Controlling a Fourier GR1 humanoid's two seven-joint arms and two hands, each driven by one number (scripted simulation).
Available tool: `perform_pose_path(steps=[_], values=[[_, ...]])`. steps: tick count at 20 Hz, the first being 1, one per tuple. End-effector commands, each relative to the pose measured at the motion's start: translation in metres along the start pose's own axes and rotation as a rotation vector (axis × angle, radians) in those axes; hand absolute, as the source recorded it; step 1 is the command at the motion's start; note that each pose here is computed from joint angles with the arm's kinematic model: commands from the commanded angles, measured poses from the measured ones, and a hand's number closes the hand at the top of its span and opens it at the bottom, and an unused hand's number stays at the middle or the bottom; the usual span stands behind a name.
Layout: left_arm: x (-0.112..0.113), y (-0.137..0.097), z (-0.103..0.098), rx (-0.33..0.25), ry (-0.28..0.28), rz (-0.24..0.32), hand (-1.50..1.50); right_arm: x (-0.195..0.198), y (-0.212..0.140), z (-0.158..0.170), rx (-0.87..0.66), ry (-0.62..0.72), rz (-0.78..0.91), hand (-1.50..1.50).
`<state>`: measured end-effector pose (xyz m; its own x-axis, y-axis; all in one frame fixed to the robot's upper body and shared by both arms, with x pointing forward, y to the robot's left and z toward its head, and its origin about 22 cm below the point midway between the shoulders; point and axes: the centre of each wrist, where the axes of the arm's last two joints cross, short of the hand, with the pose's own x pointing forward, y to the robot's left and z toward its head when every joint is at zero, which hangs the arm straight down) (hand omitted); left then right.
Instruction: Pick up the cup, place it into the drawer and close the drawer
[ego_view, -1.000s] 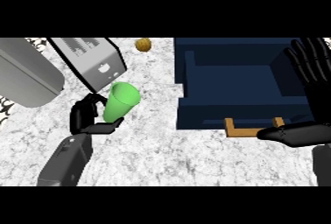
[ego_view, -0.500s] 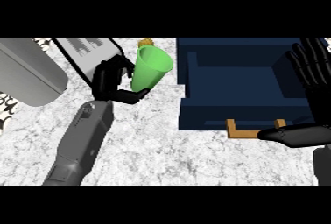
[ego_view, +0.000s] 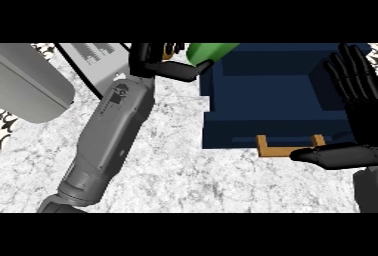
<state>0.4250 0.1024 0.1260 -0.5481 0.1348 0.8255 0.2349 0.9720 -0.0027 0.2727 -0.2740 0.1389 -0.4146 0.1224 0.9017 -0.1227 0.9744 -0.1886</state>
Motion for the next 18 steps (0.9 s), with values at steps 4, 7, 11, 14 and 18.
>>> perform_pose_path(steps=[4,7,11,14,18], values=[[0.025,-0.045,-0.039,-0.005,0.113,-0.073,1.5,-0.002,-0.01,-0.003,-0.027,-0.001,0.001,-1.5],[0.026,-0.059,-0.054,0.013,0.203,-0.129,1.5,-0.014,0.0,-0.002,0.01,-0.018,-0.024,-1.5],[0.018,-0.061,-0.06,0.02,0.272,-0.194,1.5,0.013,-0.004,-0.007,0.036,-0.048,-0.014,-1.5],[0.014,-0.065,-0.058,-0.008,0.328,-0.221,1.5,0.012,0.008,-0.026,0.016,-0.066,-0.034,-1.5],[-0.005,-0.062,-0.041,-0.09,0.446,-0.257,1.5,0.011,0.007,-0.031,0.07,-0.066,-0.038,-1.5]])
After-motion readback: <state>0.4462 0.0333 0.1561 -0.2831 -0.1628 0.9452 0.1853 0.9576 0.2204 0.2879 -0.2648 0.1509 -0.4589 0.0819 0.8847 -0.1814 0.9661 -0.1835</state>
